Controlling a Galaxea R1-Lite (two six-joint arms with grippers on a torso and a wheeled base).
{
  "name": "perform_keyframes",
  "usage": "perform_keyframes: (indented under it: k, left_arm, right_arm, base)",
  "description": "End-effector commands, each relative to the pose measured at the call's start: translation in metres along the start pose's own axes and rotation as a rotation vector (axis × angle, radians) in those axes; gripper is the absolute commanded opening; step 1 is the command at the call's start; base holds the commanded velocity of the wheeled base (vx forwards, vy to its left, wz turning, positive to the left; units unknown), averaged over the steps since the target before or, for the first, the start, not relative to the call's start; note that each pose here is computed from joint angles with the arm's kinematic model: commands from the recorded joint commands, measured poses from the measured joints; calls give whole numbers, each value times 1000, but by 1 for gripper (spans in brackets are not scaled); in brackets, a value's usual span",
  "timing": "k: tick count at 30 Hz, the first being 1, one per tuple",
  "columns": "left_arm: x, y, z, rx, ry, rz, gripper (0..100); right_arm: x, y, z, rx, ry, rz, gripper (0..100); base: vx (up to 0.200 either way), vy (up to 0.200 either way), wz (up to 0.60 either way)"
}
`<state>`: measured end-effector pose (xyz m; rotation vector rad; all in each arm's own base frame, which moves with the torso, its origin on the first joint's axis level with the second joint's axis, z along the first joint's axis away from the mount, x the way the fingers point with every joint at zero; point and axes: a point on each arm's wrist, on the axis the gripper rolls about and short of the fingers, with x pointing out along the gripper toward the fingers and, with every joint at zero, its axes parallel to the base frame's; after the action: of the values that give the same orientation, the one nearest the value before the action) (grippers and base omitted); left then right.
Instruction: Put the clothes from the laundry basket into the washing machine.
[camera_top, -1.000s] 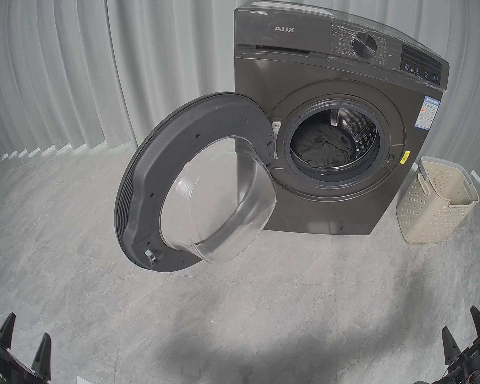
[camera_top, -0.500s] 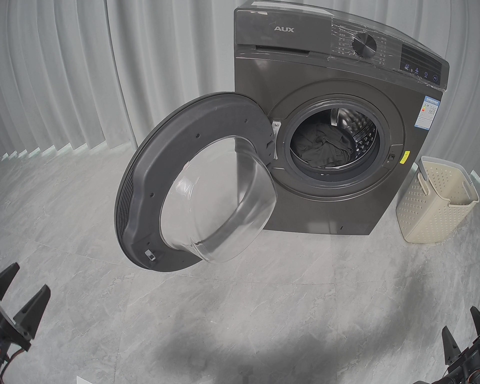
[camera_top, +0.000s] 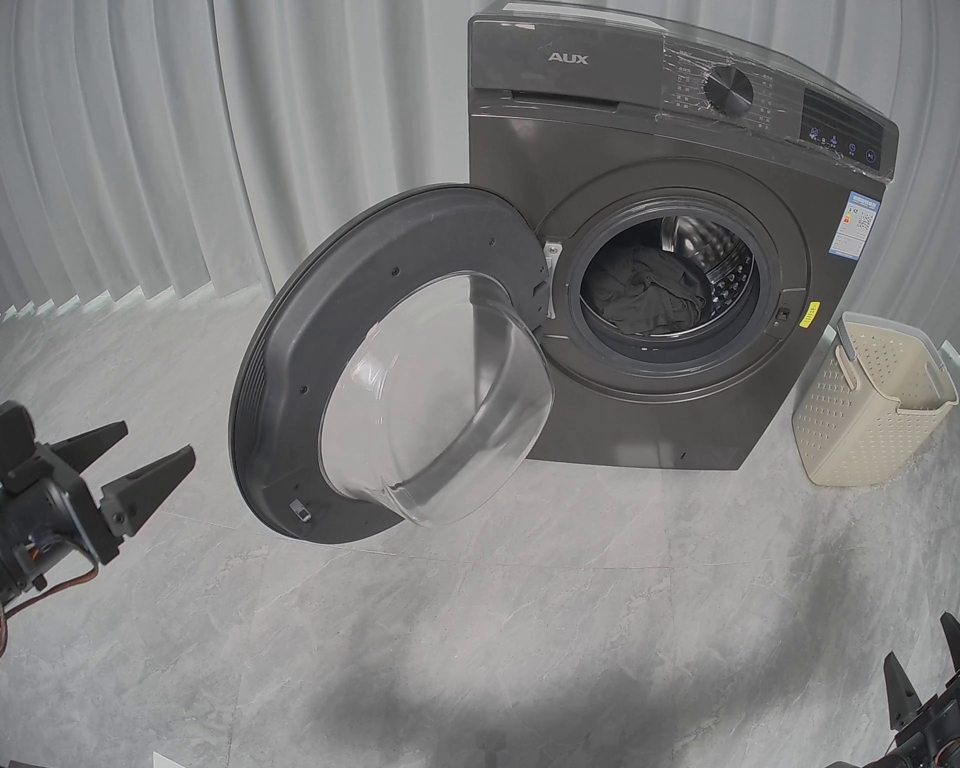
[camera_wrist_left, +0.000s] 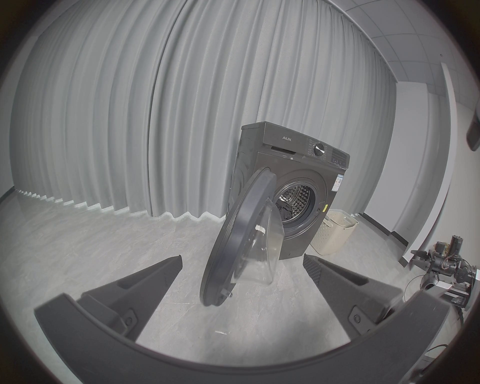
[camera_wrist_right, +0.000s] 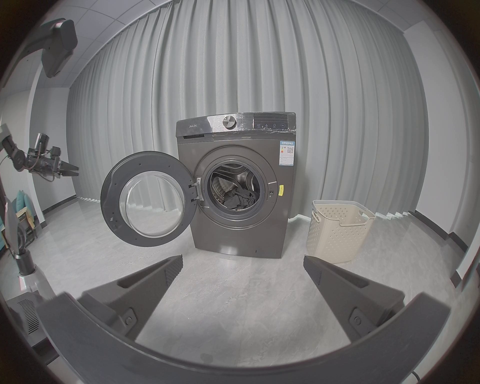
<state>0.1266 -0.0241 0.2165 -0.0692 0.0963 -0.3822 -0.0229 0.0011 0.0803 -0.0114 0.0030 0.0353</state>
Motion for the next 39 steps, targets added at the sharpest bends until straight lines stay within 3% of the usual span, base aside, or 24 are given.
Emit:
perform_keyframes:
  k: [1,14,17,23,29,30,34,39]
  left_arm:
    - [53,13,-12,-26,91,-30,100]
    - [98,23,-11,-13,52,-156,100]
    - [103,23,-5,-3,18,-169,100]
    - [110,23,-7,-5,26,-178,100]
    - [109,9,-10,-3,38,-269,100]
    - [108,-2,-13,-1,50,-317,100]
    - [100,-22,-15,2,49,-406,100]
    - [87,-33,-19,6,46,-454,100]
  right_arm:
    - [0,0,-5,-1,1,0,100]
    - [0,0,-5,1,1,2,100]
    - [0,0,-5,1,1,0,100]
    - [0,0,-5,1,1,0,100]
    - [0,0,-5,1,1,2,100]
    - [0,0,-5,1,1,0,100]
    - [0,0,-5,1,1,2,100]
    - [0,0,-5,1,1,0,100]
  base:
    - [0,0,0]
    - [0,0,0]
    - [0,0,0]
    - [0,0,0]
    - [0,0,0]
    - [0,0,0]
    - [0,0,0]
    - [0,0,0]
